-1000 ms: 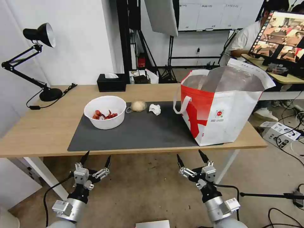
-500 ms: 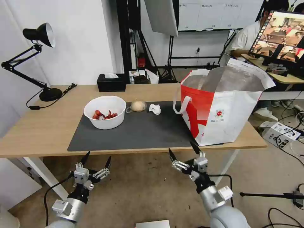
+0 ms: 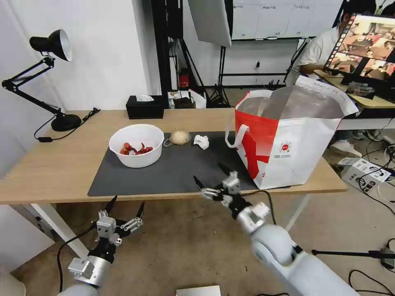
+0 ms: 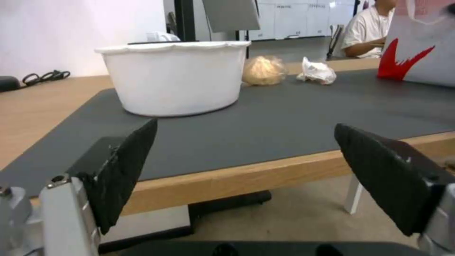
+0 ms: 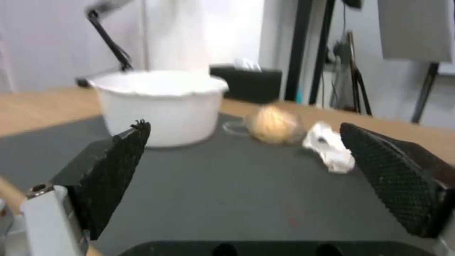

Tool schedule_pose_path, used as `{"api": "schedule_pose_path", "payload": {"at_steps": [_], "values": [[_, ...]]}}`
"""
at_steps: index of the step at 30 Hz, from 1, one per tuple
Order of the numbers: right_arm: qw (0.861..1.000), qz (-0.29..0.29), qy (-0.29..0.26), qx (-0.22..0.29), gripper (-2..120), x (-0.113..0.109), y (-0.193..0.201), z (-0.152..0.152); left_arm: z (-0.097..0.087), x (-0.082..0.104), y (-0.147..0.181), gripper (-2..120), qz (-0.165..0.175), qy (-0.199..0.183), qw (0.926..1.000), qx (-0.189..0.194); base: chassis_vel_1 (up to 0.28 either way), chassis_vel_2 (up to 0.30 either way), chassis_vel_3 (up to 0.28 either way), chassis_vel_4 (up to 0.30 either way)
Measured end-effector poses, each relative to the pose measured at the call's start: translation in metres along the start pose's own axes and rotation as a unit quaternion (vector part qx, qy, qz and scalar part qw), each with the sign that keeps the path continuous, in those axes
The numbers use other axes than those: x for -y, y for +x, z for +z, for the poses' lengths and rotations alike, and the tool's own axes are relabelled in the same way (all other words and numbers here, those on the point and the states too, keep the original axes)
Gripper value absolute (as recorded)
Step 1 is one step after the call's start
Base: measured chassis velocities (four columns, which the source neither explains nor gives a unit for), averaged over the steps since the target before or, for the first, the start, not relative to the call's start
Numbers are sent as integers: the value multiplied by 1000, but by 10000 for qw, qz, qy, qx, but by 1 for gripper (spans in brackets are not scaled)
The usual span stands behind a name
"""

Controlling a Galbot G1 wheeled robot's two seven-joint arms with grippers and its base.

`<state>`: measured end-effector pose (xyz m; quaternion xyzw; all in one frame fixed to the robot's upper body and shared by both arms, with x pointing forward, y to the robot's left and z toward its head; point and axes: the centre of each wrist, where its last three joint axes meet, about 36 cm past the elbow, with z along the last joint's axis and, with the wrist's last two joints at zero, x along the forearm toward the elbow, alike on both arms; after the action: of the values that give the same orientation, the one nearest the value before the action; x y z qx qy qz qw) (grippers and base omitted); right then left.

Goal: Pick up the trash from the table and place it into the takeout bag.

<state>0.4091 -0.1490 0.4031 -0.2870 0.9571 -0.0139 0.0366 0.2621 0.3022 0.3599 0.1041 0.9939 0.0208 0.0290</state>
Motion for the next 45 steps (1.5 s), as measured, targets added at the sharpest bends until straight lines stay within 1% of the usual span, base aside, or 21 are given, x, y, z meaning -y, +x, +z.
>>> {"api": "schedule_pose_path", "payload": {"at_steps": [1, 3, 4, 6, 7, 9, 10, 13, 14, 17, 18, 20, 21, 24, 30, 33, 45], "values": [[10000, 0, 0, 0, 100, 0, 0, 0, 0, 0, 0, 100, 0, 0, 10000, 0, 0, 0, 0, 0], [9998, 56, 59, -173, 100, -3, -20, 0, 0, 1, -1, 100, 10, 9, 10000, 10, 0, 0, 0, 0], [9998, 56, 59, -173, 100, -3, -20, 0, 0, 1, -1, 100, 10, 9, 10000, 10, 0, 0, 0, 0], [9991, 184, 109, -362, 100, -3, -37, 2, 1, 1, -1, 100, 22, 4, 10000, -5, 0, 0, 0, 0], [9991, 184, 109, -362, 100, -3, -37, 2, 1, 1, -1, 100, 22, 4, 10000, -5, 0, 0, 0, 0], [9978, 374, 164, -515, 100, -1, -57, 3, 5, 2, 0, 100, 67, -37, 9999, -70, 0, 0, 0, 0], [9978, 374, 164, -515, 100, -1, -57, 3, 5, 2, 0, 100, 67, -37, 9999, -70, 0, 0, 0, 0], [9957, 656, 179, -623, 100, 3, -85, -4, 8, 4, 1, 100, 109, -75, 9999, -112, 0, 0, 0, 0], [9957, 656, 179, -623, 100, 3, -85, -4, 8, 4, 1, 100, 109, -75, 9999, -112, 0, 0, 0, 0], [9900, 1141, 75, -830, 100, 6, -118, -15, 8, 3, -2, 100, 106, -83, 9999, -94, 0, 0, 0, 0], [9900, 1141, 75, -830, 100, 6, -118, -15, 8, 3, -2, 100, 106, -83, 9999, -94, 0, 0, 0, 0], [9858, 1400, 70, -921, 100, 9, -135, -20, 8, 3, -2, 100, 119, -96, 9998, -99, 0, 0, 0, 0], [9858, 1400, 70, -921, 100, 9, -135, -20, 8, 3, -2, 100, 119, -96, 9998, -99, 0, 0, 0, 0], [9805, 1675, 94, -1020, 100, 13, -154, -21, 9, 0, -4, 100, 129, -112, 9998, -99, 0, 0, 0, 0], [9755, 1871, 129, -1148, 100, 19, -174, -16, 10, -1, -5, 100, 118, -95, 9998, -98, 0, 0, 0, 0], [9721, 1978, 148, -1256, 100, 23, -189, -11, 14, -2, -6, 100, 109, -85, 9998, -133, 0, 0, 0, 0], [9637, 2127, 86, -1613, 100, 29, -222, -4, 16, -1, -11, 100, 118, -37, 9999, -105, 0, 0, 0, 0]]}}
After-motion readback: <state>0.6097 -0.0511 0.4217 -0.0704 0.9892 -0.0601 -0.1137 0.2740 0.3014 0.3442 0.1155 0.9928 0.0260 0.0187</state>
